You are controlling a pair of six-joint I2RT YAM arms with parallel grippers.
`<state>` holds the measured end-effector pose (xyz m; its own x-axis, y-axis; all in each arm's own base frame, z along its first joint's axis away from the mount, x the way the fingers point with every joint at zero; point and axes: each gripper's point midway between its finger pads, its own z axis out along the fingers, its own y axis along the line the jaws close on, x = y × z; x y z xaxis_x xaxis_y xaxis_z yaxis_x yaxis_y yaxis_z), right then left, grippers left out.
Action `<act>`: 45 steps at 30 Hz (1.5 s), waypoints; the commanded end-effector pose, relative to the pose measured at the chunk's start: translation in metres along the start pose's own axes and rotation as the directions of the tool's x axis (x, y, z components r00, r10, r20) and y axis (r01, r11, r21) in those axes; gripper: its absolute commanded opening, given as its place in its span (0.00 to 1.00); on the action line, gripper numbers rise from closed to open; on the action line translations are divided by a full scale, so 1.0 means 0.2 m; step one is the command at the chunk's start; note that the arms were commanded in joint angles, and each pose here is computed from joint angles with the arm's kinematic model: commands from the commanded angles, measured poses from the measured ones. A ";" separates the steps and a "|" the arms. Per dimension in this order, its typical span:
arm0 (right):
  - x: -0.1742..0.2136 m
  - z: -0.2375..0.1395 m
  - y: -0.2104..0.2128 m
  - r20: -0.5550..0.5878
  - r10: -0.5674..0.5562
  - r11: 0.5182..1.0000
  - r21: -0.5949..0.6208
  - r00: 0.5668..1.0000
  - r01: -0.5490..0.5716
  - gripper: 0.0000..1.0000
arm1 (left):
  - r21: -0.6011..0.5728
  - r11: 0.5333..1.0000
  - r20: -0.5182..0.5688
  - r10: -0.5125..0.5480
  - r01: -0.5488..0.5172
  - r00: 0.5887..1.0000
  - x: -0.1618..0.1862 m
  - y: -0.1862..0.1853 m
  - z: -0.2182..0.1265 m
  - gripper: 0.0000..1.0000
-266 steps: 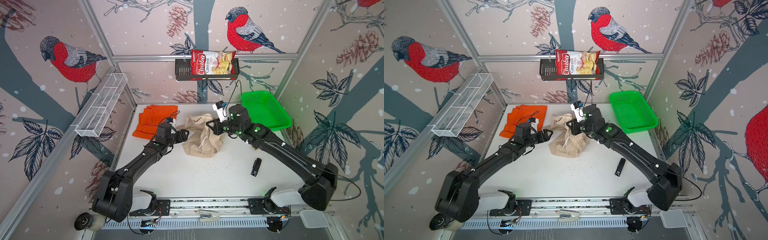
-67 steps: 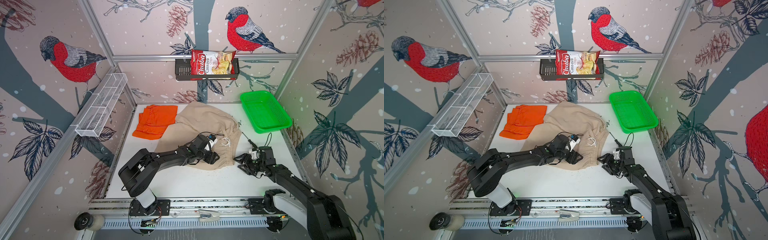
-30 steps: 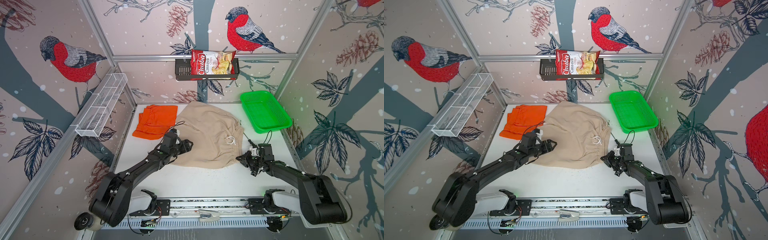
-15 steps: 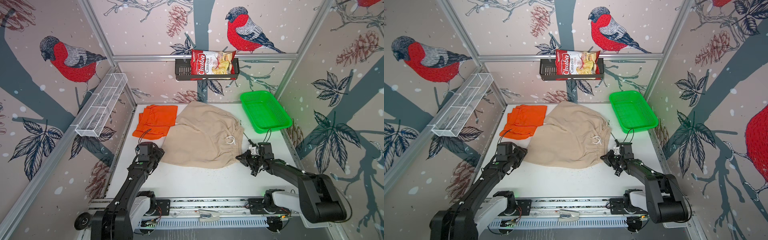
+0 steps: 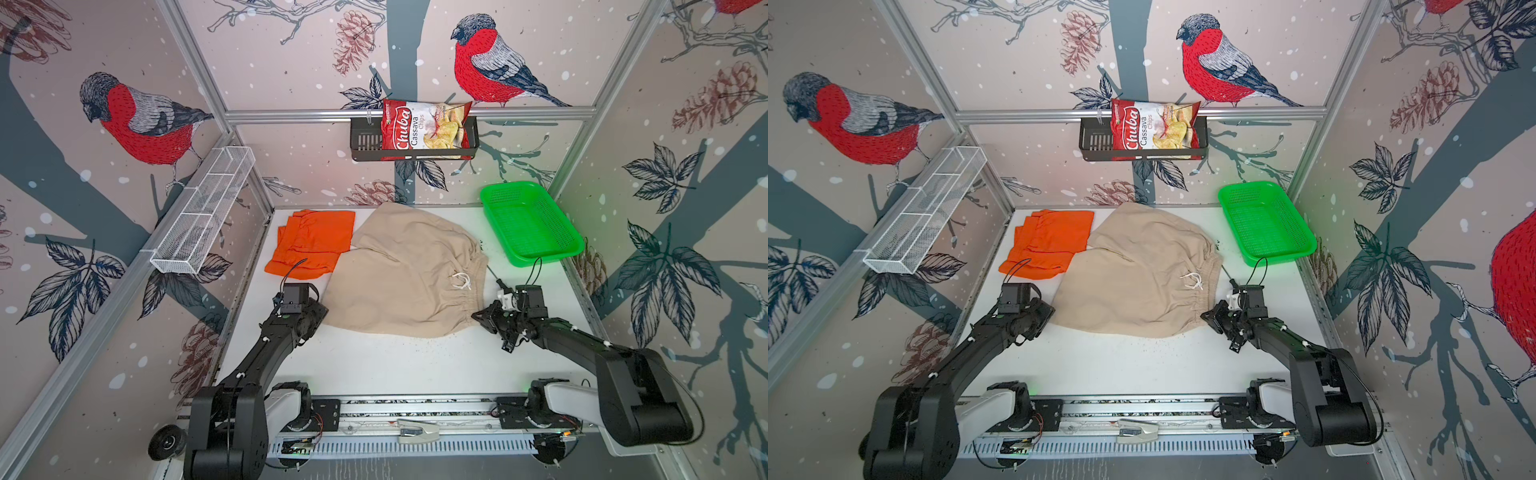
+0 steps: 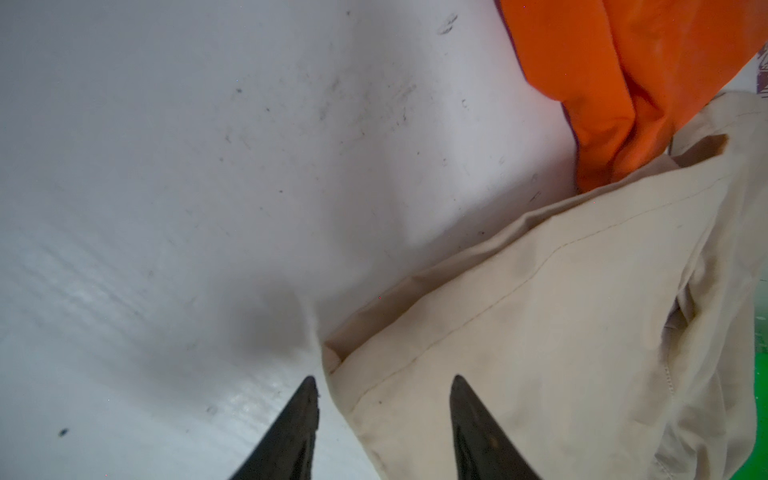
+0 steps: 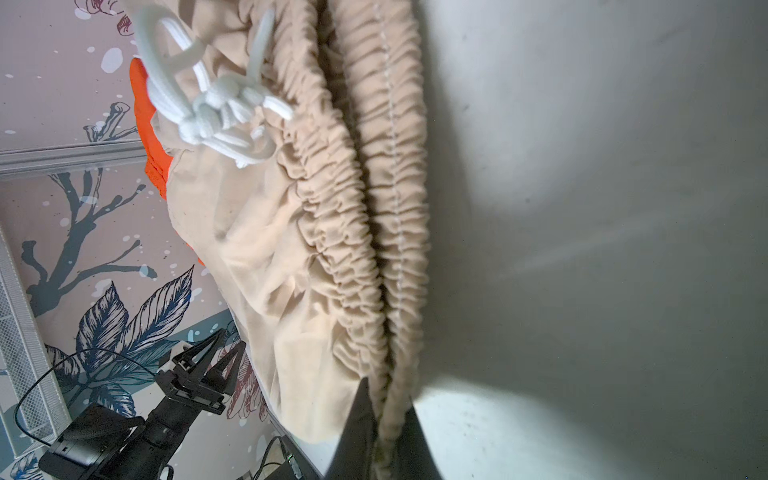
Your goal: Fold and stack the shorts
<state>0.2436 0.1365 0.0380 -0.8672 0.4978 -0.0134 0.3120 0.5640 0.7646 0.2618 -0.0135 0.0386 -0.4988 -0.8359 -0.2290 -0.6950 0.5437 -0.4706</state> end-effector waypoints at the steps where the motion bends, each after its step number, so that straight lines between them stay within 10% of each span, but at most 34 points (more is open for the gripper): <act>1: 0.00 0.00 0.01 -0.003 -0.018 1.000 -0.003 1.000 0.018 0.11 | -0.029 1.000 -0.001 0.011 -0.011 1.000 0.00 0.03 0.03 0.46; 9: 0.00 0.00 0.00 -0.007 -0.014 1.000 0.003 1.000 0.014 0.10 | -0.058 0.998 -0.017 0.020 -0.021 1.000 0.01 0.06 0.09 0.37; 19: 0.01 -0.01 -0.01 -0.006 -0.012 1.000 0.016 1.000 0.012 0.10 | -0.088 0.995 -0.032 0.044 -0.047 0.999 -0.01 0.05 0.14 0.00; 37: 0.15 -0.11 0.01 -0.012 -0.012 0.999 0.032 1.000 0.012 0.10 | 0.060 0.995 0.103 0.074 -0.080 0.992 -0.06 -0.05 -0.22 0.00; 45: -0.04 -0.33 0.40 0.160 -0.146 0.985 -0.072 0.976 0.159 0.07 | 0.132 0.969 0.224 0.178 -0.211 0.958 -0.25 -0.33 -0.45 0.00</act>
<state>0.2392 0.1370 0.1204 -0.8453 0.5112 -0.1553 0.1955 0.5664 0.8006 0.2779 -0.0048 0.1390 -0.4695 -0.7718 -0.4288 -0.5412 0.6353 -0.5509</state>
